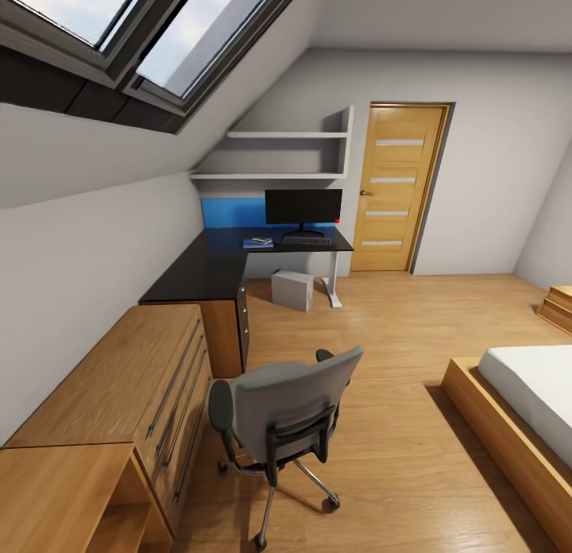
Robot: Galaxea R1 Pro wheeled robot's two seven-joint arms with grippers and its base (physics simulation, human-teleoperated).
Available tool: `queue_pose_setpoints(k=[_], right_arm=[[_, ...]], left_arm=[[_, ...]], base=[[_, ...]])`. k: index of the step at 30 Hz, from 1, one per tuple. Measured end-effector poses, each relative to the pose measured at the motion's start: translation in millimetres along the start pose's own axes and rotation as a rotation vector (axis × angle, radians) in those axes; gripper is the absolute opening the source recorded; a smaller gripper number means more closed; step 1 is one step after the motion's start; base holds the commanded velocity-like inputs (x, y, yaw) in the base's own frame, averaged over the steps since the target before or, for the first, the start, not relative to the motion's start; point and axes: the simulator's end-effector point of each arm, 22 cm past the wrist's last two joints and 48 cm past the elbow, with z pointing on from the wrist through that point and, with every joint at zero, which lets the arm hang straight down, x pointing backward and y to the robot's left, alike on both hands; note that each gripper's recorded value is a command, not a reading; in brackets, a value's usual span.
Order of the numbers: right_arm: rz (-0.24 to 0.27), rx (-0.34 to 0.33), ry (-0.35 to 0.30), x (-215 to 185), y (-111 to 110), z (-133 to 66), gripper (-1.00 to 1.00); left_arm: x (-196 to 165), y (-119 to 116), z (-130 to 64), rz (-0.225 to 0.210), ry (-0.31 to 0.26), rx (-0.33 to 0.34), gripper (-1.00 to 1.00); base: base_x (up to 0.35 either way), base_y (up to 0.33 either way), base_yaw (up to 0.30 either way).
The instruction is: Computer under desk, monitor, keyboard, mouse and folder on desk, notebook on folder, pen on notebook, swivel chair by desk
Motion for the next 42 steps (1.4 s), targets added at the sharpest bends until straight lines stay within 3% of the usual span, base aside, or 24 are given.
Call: queue_pose_setpoints(k=[12,13,15,17,18,19,20,21,22,24,25,26,27,34,42], right_arm=[[-0.002,-0.002,0.004,4,2,7.8,1.00],[-0.001,-0.004,0.000,4,3,8.6,1.00],[0.000,-0.004,-0.001,4,4,10.3,1.00],[0.000,-0.003,-0.001,5,3,12.4,1.00],[0.013,0.008,-0.045,-13,-8,23.8,1.00],[0.012,0.008,-0.055,-17,-10,27.1,1.00],[0.024,0.008,-0.081,-30,-13,35.4,1.00],[0.035,0.048,-0.068,-56,-18,60.7,1.00],[0.038,0.049,-0.127,-105,-16,87.9,1.00],[0.028,0.059,-0.094,-131,-15,112.5,1.00],[0.031,0.072,-0.092,-166,-18,133.5,1.00],[0.031,0.071,-0.135,-201,-18,145.5,1.00],[0.037,0.079,-0.136,-209,-21,150.4,1.00],[0.021,0.088,-0.121,-197,-27,157.2,1.00],[0.033,0.036,-0.154,-192,-1,159.6,1.00]], left_arm=[[1,-25,10.2,-0.042,0.007,0.020,1.00],[3,-44,15.2,-0.064,0.039,0.054,1.00],[6,-58,20.6,-0.090,0.082,0.074,1.00],[17,-76,23.9,-0.105,0.160,0.106,1.00],[14,-107,39.0,-0.120,0.266,0.148,1.00],[-28,-123,67.9,-0.130,0.216,0.166,1.00],[-44,-139,80.4,-0.130,0.231,0.170,1.00],[-59,-165,92.7,-0.122,0.294,0.163,1.00],[-130,-187,124.6,-0.132,0.208,0.191,1.00],[-156,-211,134.3,-0.126,0.222,0.219,1.00],[-186,-237,139.4,-0.129,0.210,0.252,1.00],[-197,-243,142.2,-0.132,0.196,0.260,1.00],[-205,-250,143.9,-0.137,0.193,0.267,1.00],[-205,-248,153.4,-0.149,0.188,0.257,1.00],[-200,-240,164.2,-0.153,0.162,0.233,1.00]], base=[[0.000,0.000,0.000],[0.000,0.000,0.000],[0.000,0.000,0.000],[0.000,0.000,0.000],[0.000,0.000,0.000],[0.000,0.000,0.000],[0.000,0.000,0.000],[0.000,0.000,0.000],[0.000,0.000,0.000],[0.000,0.000,0.000],[0.000,0.000,0.000],[0.000,0.000,0.000],[0.000,0.000,0.000],[0.000,0.000,0.000],[0.000,0.000,0.000]])
